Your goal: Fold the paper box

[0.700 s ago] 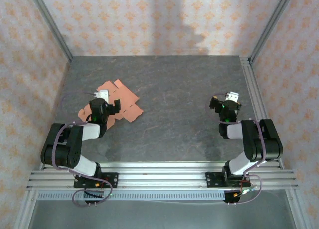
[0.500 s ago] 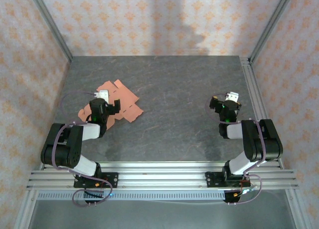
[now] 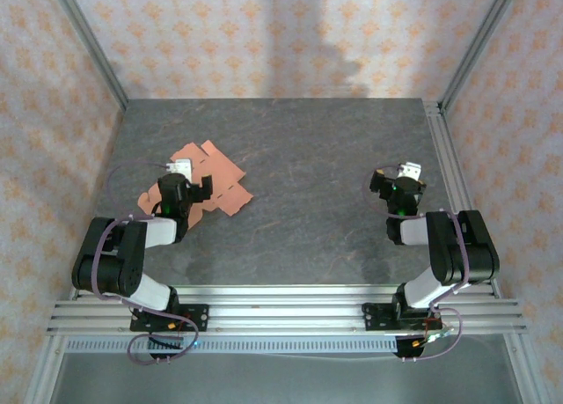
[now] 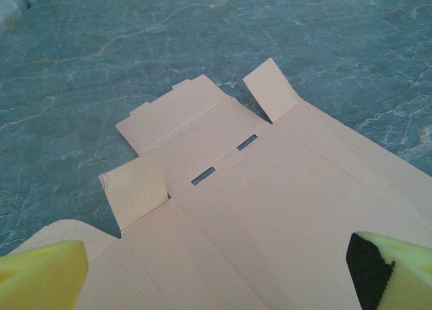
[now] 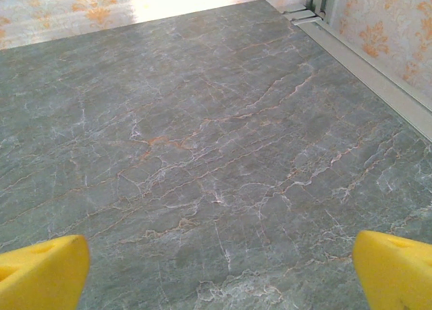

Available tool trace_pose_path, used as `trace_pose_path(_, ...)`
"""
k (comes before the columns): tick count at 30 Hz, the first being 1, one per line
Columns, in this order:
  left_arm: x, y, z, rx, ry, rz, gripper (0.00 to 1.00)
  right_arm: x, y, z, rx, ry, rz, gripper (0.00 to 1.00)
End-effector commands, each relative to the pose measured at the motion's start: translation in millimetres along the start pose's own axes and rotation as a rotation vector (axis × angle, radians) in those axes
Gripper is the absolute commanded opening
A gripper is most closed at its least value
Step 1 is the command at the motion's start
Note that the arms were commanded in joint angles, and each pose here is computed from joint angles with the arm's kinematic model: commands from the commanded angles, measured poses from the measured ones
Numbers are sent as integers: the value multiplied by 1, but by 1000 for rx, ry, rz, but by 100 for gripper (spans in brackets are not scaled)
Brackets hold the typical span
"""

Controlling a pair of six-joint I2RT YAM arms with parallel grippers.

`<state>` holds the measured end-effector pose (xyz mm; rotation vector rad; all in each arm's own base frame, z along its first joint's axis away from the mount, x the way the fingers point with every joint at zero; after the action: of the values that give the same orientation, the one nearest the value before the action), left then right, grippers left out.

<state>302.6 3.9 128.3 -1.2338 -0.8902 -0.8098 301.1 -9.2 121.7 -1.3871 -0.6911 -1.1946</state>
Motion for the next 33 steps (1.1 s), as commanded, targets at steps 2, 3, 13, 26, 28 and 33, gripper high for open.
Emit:
trace_pose_path(2,5,0,3,24,-17,-33,100,5,0,1,-9,15,-26,99)
trace_pose_path(3,5,-1,3,24,-16,-35,100,5,0,1,-9,15,-25,99)
trace_pose_path(13,74,-19,1,26,-39,20,100,30,-24,2,-9,23,-74,99)
trace_pose_path(26,108,69,-33,-40,-355,401,100,77,-58,78,254,-33,14,99)
trace_pose_path(28,101,80,-39,-11,-345,476,100,76,-64,94,286,-58,17,99)
trace_pose_path(33,78,102,-61,-33,-279,626,100,67,-71,110,329,2,46,99)
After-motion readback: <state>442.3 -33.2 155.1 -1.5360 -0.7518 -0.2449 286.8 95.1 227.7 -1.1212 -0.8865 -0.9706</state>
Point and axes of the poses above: each hand's point on the last joint's axis, 136 mm out from that joint toward the fingers, its own y axis out along the fingers, its own z axis along the line the jaws close on, x = y × z, the point moved 10 cm from there along -y, back along the fingers, and after that the axes turned 4 degrees about y, right-handed, at the moved point
